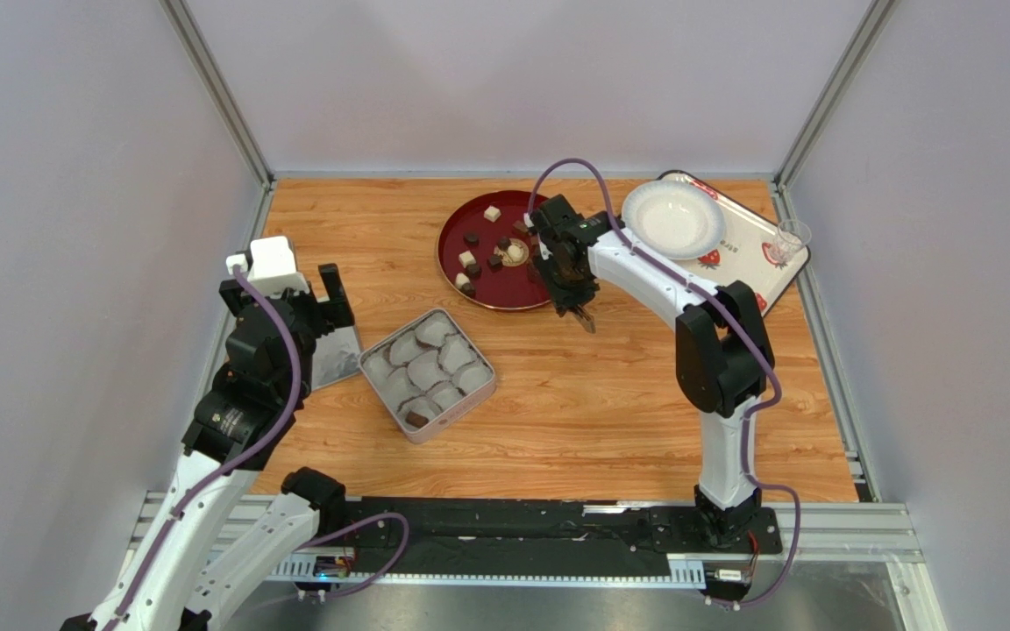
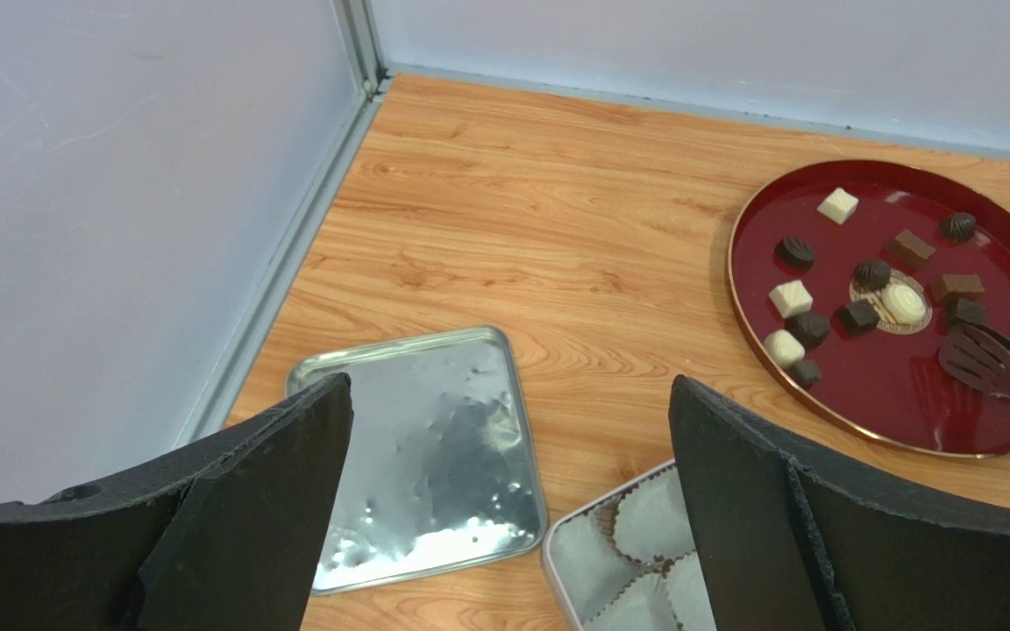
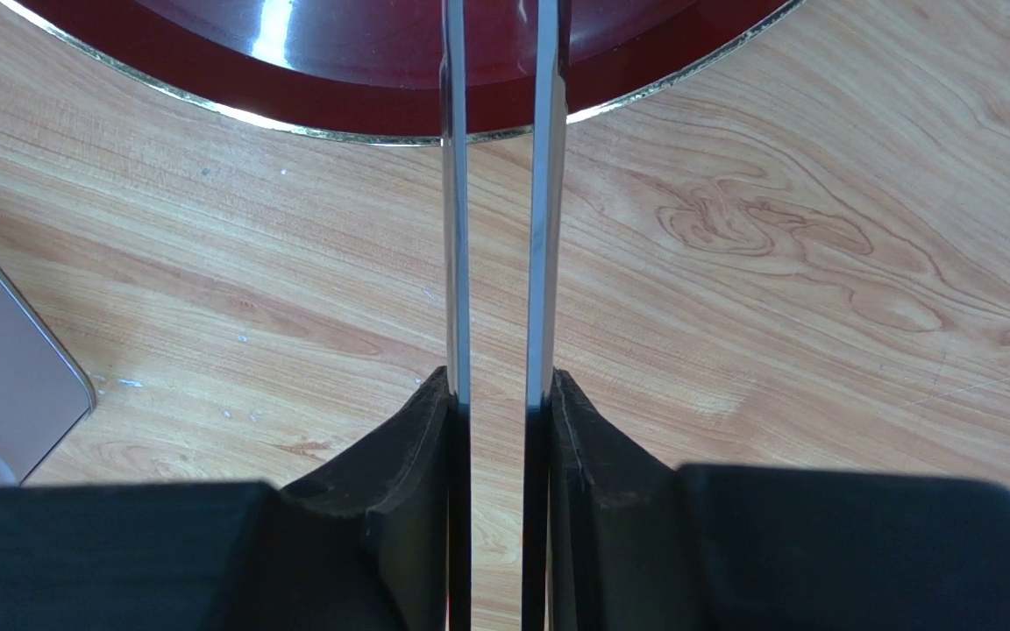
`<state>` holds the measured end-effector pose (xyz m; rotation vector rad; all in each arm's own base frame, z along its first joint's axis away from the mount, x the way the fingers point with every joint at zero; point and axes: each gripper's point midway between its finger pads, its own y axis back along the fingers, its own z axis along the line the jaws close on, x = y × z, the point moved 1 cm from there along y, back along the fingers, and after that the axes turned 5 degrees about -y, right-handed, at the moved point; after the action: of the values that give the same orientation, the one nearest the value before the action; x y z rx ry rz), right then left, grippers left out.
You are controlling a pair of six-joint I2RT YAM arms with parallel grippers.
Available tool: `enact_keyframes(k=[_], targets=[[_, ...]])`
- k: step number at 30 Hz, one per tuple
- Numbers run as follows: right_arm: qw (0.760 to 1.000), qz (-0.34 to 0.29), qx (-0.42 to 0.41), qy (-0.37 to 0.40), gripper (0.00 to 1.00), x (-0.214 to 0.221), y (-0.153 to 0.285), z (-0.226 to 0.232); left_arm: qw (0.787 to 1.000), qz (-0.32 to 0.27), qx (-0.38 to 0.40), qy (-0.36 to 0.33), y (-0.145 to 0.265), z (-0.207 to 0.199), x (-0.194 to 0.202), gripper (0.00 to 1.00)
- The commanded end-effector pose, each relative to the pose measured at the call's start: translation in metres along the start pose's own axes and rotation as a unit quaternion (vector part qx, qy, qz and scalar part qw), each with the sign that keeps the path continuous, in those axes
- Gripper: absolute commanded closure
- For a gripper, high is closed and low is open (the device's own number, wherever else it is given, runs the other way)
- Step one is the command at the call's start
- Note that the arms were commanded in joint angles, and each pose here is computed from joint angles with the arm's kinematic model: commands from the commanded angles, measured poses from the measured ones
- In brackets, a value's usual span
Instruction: Pack the chocolate
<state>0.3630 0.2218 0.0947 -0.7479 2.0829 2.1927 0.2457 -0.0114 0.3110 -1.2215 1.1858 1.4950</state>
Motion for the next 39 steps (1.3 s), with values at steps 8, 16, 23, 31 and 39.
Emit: enact_keyframes(k=[8,16,23,31,39], targets=[[0.996,-0.076,-0.031,0.018,0.79,-0.022,0.061,0.018,1.000,-0.011,-0.004,0.008,-0.003,0.000,-0.006,0.02],[0.988,-0.103,-0.071,0.093,0.79,-0.003,0.098,0.061,1.000,-0.005,-0.004,0.005,-0.005,-0.002,-0.003,0.02],[0.973,-0.117,-0.116,0.164,0.78,0.029,0.115,0.118,1.000,0.002,-0.004,0.003,-0.009,-0.005,0.001,0.02],[0.950,-0.101,-0.168,0.245,0.78,0.074,0.113,0.184,1.000,0.009,-0.008,-0.005,-0.014,-0.007,0.007,0.02],[0.935,-0.088,-0.185,0.288,0.78,0.098,0.101,0.221,1.000,0.015,-0.012,-0.008,-0.017,-0.007,0.009,0.02]])
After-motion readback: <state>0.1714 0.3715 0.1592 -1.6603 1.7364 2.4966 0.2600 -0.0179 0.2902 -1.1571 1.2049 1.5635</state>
